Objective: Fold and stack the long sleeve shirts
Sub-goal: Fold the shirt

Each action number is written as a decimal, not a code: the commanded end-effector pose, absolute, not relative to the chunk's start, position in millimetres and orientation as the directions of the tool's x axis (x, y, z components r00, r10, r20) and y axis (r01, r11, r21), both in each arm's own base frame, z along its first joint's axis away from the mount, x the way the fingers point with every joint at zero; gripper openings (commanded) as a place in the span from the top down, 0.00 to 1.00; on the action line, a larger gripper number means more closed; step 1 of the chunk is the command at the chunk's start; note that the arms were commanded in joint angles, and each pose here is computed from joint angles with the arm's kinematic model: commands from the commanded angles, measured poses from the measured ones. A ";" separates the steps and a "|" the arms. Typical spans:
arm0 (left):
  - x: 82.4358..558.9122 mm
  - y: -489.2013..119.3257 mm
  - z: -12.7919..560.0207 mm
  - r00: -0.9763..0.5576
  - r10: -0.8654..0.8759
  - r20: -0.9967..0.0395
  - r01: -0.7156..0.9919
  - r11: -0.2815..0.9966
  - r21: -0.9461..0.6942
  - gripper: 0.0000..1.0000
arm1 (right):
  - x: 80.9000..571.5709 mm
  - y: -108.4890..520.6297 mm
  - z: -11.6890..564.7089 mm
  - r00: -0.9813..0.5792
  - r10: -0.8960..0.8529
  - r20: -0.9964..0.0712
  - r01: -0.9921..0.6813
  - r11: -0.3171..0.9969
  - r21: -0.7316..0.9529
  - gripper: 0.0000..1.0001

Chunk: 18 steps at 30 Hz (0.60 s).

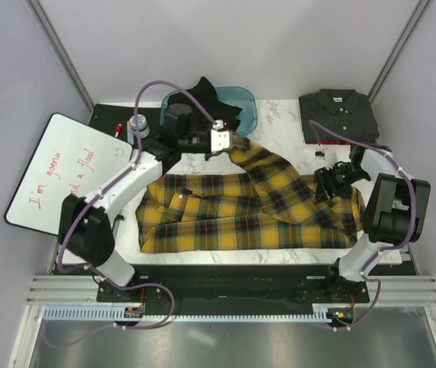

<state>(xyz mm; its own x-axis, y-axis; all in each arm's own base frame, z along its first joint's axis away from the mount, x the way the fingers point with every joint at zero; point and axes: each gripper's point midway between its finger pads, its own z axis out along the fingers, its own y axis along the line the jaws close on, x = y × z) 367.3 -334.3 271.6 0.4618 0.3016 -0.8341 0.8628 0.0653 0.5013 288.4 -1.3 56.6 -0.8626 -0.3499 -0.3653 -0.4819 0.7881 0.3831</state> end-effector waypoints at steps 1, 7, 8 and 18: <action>276.0 -311.9 282.2 0.595 0.134 -0.792 0.800 -0.197 0.567 0.98 | 289.1 -6.3 40.7 -0.880 -0.341 -0.332 -0.451 0.819 0.354 0.39; 214.4 -267.4 224.5 0.618 0.167 -0.768 0.763 -0.364 0.535 0.98 | 283.6 -18.4 22.9 -0.903 -0.343 -0.260 -0.415 0.853 0.315 0.44; 210.0 -259.0 212.7 0.614 0.182 -0.768 0.765 -0.378 0.522 0.98 | 282.8 -20.1 19.9 -0.903 -0.345 -0.256 -0.414 0.857 0.306 0.44; 209.6 -192.0 142.5 0.768 0.241 -0.593 0.605 -0.576 0.549 0.98 | 276.3 -25.8 12.8 -0.915 -0.339 -0.221 -0.392 0.876 0.281 0.54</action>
<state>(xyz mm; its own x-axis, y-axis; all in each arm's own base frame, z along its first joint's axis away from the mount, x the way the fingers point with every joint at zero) 218.8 -210.8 159.4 0.5824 0.3451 -0.7360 0.7987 -0.4113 0.4392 279.9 -19.9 19.4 -0.9073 -0.3388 -0.2489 -0.4057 0.8610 0.3068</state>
